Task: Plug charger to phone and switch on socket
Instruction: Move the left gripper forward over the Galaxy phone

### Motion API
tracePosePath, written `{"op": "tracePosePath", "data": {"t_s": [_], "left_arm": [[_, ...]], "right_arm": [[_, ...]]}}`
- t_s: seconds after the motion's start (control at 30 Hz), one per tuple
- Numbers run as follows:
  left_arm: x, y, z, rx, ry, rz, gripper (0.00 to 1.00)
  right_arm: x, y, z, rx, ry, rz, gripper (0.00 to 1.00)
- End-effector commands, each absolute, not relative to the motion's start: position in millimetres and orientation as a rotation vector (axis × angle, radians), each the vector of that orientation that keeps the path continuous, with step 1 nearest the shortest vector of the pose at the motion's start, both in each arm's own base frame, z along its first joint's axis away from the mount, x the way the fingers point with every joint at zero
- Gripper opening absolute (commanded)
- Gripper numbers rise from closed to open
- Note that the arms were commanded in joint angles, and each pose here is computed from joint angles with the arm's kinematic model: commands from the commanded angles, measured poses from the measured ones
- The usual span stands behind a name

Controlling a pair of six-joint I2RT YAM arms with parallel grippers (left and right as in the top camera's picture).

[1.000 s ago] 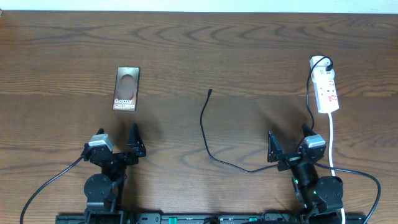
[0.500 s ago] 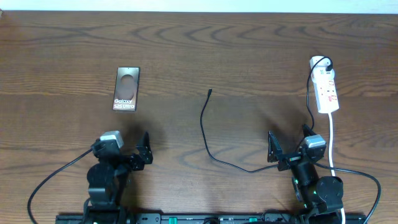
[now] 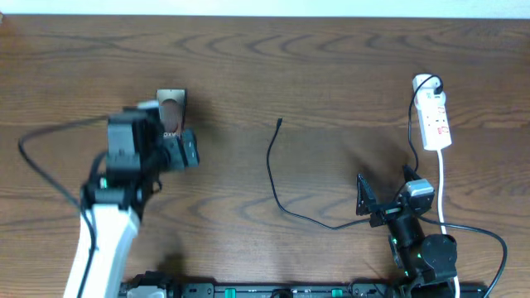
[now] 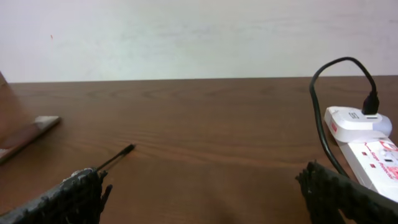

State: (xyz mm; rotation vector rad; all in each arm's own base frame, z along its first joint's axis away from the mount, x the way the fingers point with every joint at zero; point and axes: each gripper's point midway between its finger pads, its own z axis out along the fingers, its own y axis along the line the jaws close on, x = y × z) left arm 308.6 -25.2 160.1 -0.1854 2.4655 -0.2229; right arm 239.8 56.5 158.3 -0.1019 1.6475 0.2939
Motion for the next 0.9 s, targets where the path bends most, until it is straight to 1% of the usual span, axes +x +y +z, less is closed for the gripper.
{"op": "tracePosePath", "data": {"t_s": [0.0, 0.07, 0.27, 0.7, 0.87], "left_arm": [[335, -17, 182, -0.128, 2.522, -0.127, 0.99], [343, -10, 186, -0.12, 2.558, -0.065, 0.99], [360, -9, 192, 0.296, 2.54, 0.066, 0.99], [360, -7, 191, 0.294, 2.546, 0.085, 0.98], [366, 12, 159, 0.119, 2.652, 0.152, 0.98]], "right_arm": [[239, 59, 158, -0.103, 1.646, 0.309, 0.99], [239, 59, 158, -0.104, 1.646, 0.309, 0.99], [239, 59, 158, -0.103, 1.647, 0.309, 0.99], [239, 59, 158, -0.103, 1.646, 0.309, 0.99], [239, 59, 158, -0.103, 1.646, 0.309, 0.99]]}}
